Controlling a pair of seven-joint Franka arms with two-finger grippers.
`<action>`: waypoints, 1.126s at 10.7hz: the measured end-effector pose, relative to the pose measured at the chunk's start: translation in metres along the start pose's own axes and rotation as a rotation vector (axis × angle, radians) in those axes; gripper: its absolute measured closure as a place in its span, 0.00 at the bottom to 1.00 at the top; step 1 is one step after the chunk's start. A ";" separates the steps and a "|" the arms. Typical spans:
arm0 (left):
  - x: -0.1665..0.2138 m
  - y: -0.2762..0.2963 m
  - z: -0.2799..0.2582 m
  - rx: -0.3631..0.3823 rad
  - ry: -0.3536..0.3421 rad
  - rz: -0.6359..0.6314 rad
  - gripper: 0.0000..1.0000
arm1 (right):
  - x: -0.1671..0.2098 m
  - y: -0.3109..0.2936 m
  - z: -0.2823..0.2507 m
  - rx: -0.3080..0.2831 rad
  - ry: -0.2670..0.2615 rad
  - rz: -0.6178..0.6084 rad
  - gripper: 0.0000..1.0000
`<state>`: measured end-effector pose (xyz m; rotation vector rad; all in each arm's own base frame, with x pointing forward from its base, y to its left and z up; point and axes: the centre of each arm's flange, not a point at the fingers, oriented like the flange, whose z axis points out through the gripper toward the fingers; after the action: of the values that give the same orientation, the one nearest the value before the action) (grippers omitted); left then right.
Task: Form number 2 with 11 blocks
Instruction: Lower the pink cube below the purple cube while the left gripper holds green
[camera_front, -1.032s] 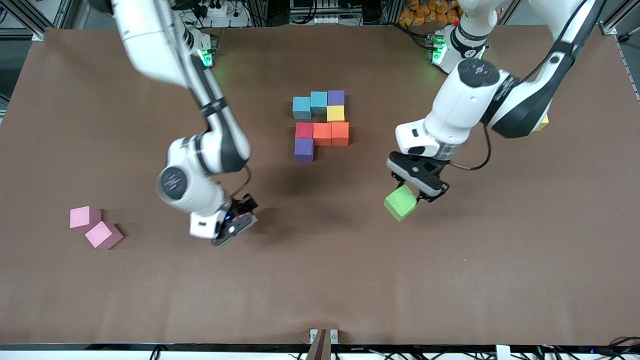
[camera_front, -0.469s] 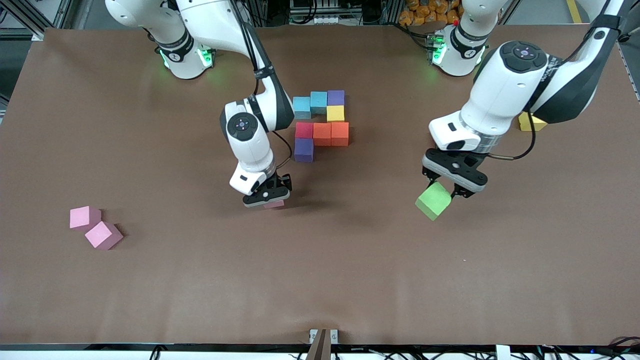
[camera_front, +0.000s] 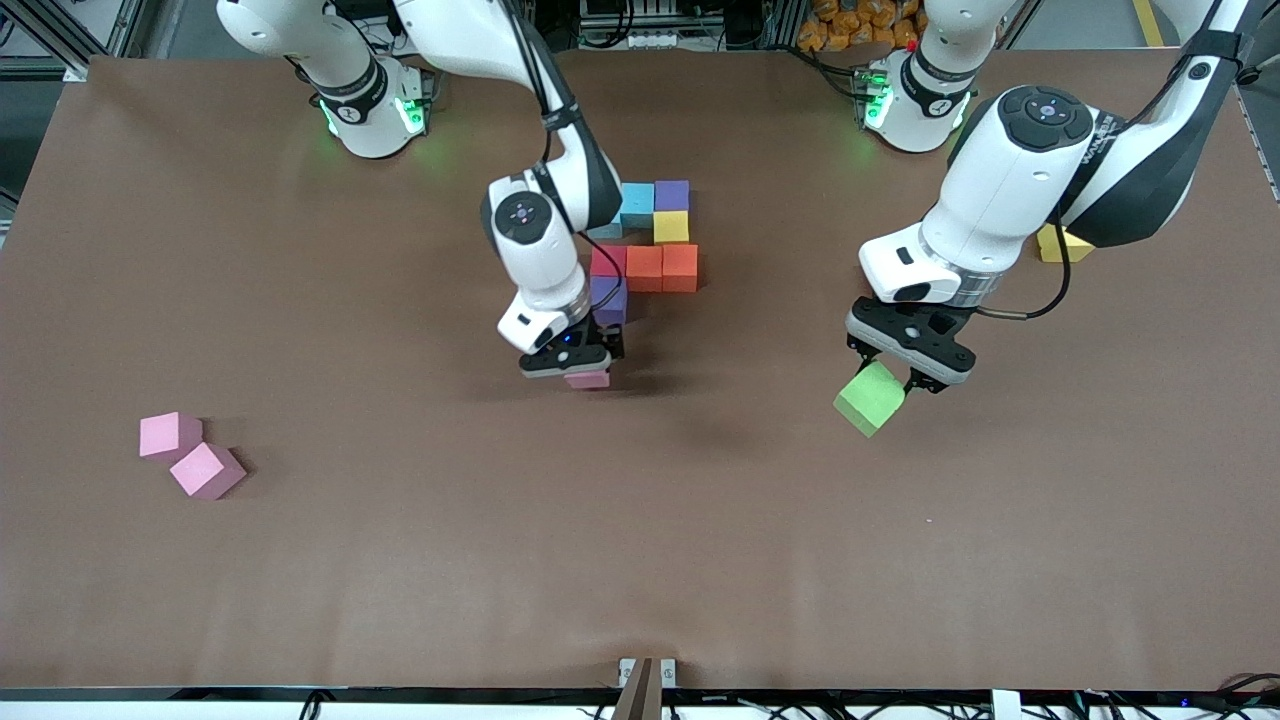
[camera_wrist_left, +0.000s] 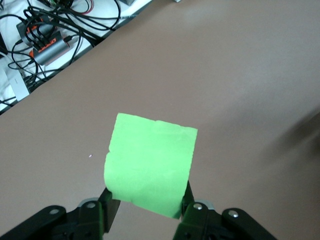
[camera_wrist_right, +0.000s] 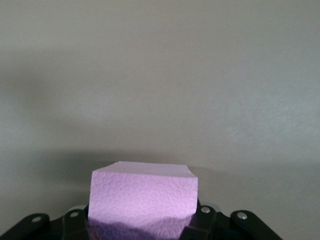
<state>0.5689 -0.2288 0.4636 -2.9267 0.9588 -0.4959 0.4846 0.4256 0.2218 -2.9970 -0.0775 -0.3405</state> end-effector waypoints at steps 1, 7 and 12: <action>-0.001 -0.003 0.001 0.002 -0.006 -0.002 0.48 | -0.007 -0.002 0.006 -0.005 0.002 0.004 0.39; -0.004 -0.008 0.002 0.003 -0.012 0.048 0.48 | -0.036 -0.010 0.022 -0.025 -0.018 0.053 0.39; -0.004 -0.008 0.003 0.003 -0.014 0.053 0.48 | -0.050 -0.015 0.025 -0.032 -0.024 0.065 0.39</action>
<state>0.5709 -0.2202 0.4605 -2.8899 1.0296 -0.4731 0.4410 0.4420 0.1879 -3.0271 0.0233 -0.3010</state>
